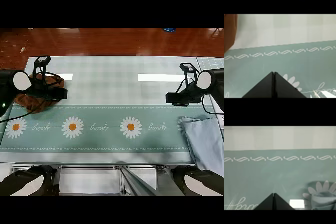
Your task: Fold the shirts.
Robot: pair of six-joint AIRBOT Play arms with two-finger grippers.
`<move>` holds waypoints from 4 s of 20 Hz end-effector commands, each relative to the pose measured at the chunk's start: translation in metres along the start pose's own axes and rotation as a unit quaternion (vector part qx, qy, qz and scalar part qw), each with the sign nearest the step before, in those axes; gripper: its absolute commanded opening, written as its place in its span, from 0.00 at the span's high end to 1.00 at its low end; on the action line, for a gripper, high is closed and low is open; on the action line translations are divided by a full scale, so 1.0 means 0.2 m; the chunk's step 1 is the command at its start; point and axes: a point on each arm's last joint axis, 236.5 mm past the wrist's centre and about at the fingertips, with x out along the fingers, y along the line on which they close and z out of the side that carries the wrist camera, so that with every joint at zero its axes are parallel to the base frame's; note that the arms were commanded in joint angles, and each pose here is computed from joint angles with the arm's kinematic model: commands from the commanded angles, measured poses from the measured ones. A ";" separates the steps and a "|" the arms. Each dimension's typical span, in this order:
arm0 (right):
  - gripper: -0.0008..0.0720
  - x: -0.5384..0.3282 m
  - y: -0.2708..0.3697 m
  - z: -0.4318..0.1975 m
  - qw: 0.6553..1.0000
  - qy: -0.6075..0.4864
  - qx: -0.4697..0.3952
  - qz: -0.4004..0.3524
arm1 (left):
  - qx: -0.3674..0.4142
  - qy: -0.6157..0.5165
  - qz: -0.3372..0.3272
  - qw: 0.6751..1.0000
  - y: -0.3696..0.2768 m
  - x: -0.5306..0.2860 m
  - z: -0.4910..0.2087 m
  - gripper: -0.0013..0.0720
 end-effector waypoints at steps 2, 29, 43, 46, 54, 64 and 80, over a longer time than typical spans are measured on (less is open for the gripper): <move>0.95 0.00 0.00 0.00 1.000 0.001 -0.001 0.000 | 0.000 0.000 -0.001 1.000 0.00 0.00 0.00 0.95; 0.42 0.01 0.13 0.10 0.998 -0.039 0.007 0.052 | -0.146 -0.137 0.180 0.963 1.06 -0.04 0.41 0.29; 0.43 -0.01 0.15 0.12 0.996 -0.049 0.033 0.063 | -0.102 0.089 0.095 0.986 0.91 0.34 0.11 0.96; 0.43 -0.17 0.13 0.22 0.989 -0.119 0.055 0.069 | -0.118 -0.045 0.028 0.992 0.72 -0.01 0.51 0.96; 0.43 -0.62 0.06 0.16 0.972 -0.219 0.049 0.068 | -0.040 -0.416 -0.074 0.906 0.22 -1.53 1.06 0.96; 0.44 -1.07 0.06 -0.01 0.937 -0.332 0.032 0.104 | 0.068 -0.596 -0.207 0.773 -0.48 -2.51 0.92 0.96; 0.44 -1.07 -0.15 -0.20 0.945 -0.321 0.050 0.028 | 0.013 -0.177 -0.255 0.951 -0.67 -0.53 0.15 0.95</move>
